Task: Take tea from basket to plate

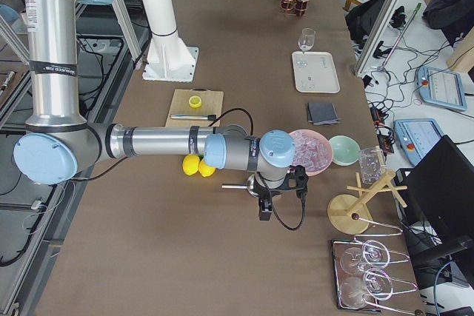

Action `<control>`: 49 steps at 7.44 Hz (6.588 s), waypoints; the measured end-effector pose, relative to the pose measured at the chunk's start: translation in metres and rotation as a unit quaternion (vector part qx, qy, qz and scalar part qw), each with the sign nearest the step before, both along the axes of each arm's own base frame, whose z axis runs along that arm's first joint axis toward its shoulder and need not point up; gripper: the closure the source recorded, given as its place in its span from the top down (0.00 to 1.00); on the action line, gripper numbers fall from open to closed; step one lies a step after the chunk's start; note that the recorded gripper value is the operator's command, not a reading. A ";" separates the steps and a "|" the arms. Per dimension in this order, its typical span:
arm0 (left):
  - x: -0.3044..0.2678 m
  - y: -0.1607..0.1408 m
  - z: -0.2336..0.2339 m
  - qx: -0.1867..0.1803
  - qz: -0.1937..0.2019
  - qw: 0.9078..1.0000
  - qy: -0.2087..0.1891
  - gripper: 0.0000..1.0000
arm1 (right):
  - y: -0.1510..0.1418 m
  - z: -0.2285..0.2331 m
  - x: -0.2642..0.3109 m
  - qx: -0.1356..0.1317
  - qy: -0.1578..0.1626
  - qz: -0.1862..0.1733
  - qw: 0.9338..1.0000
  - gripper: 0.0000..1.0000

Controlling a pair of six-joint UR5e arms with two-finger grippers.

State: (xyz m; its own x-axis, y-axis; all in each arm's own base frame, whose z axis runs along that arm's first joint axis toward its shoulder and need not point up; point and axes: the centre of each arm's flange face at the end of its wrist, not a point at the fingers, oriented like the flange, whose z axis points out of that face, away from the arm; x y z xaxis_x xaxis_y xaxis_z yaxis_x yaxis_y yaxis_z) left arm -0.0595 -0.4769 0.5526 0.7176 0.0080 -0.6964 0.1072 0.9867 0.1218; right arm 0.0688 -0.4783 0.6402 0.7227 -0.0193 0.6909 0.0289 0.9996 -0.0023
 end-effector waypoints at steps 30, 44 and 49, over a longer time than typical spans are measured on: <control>0.077 -0.196 -0.118 -0.529 -0.507 0.670 0.116 0.57 | -0.008 -0.008 -0.004 0.003 0.002 0.000 1.000 1.00; 0.077 -0.178 -0.132 -0.532 -0.509 0.663 0.135 0.00 | -0.008 -0.008 -0.004 0.003 0.005 -0.001 1.000 1.00; 0.081 -0.131 -0.276 -0.551 -0.493 0.658 0.144 0.00 | -0.008 -0.009 -0.002 0.006 0.009 0.000 1.000 1.00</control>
State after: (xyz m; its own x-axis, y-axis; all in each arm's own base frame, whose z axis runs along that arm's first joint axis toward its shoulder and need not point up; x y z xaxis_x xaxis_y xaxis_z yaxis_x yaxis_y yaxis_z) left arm 0.0213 -0.6078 0.2770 -0.1676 -0.9858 0.0022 0.6232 -0.1077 -0.7746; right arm 0.0664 -0.4867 0.6307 0.7353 -0.0265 0.6773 0.0283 0.9996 0.0083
